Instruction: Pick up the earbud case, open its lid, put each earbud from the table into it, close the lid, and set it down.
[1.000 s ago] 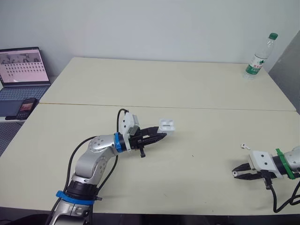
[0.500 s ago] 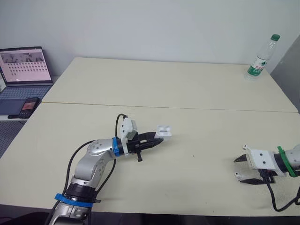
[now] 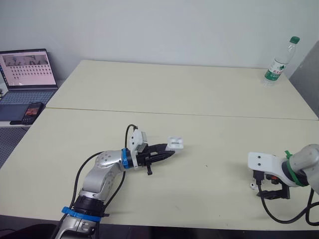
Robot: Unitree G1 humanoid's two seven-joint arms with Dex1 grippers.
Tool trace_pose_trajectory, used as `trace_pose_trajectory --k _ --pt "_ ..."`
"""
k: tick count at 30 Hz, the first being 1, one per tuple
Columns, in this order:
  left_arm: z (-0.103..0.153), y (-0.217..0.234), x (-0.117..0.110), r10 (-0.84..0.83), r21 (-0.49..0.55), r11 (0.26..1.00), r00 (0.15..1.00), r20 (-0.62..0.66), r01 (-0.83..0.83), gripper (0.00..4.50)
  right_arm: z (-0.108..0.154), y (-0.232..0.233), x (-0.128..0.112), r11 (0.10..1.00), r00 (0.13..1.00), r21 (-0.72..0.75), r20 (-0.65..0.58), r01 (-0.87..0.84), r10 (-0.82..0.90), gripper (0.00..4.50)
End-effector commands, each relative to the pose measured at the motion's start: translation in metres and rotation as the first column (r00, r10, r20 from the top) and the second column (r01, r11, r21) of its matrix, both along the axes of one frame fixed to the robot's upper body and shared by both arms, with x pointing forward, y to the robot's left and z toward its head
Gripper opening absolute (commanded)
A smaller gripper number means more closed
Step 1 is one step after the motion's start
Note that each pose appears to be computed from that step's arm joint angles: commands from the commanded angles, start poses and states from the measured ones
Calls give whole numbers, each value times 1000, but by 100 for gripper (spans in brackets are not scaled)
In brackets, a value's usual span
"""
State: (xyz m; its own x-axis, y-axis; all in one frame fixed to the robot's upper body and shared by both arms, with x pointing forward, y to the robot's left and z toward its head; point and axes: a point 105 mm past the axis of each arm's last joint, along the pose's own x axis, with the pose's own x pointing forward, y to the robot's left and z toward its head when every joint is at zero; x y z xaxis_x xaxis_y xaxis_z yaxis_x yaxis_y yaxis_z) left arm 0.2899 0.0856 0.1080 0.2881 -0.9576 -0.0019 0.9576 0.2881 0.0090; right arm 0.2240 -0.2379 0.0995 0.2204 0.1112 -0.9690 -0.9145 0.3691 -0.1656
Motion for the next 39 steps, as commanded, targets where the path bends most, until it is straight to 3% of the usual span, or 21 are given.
trace_pose_trajectory --k 1,11,12,15,23,32,35,39 --pt "19 -8 -1 -15 -14 1000 997 80 17 75 0 1 2 999 1000 -34 11 26 -26 447" --pt "27 -12 -2 -17 -7 1000 996 86 18 75 -3 8 4 998 998 -31 2 55 -55 447" --pt "26 -11 -2 -17 -6 1000 996 86 17 75 -3 9 4 998 999 -29 5 52 -52 431" --pt "25 -10 -1 -14 -5 1000 996 83 15 75 -4 13 5 999 999 -18 8 48 -48 352" --pt "25 -11 0 -11 -12 1000 997 75 12 75 -4 17 3 999 999 -6 1 50 -50 44" --pt "27 -12 1 -14 -13 1000 997 76 15 75 4 20 8 998 998 38 47 49 -51 37" --pt "29 -13 3 -13 -22 1000 997 79 15 75 20 34 27 986 985 165 164 28 -55 37" --pt "37 -26 11 29 -61 998 995 92 -24 75 53 54 49 879 951 468 221 90 -215 37"
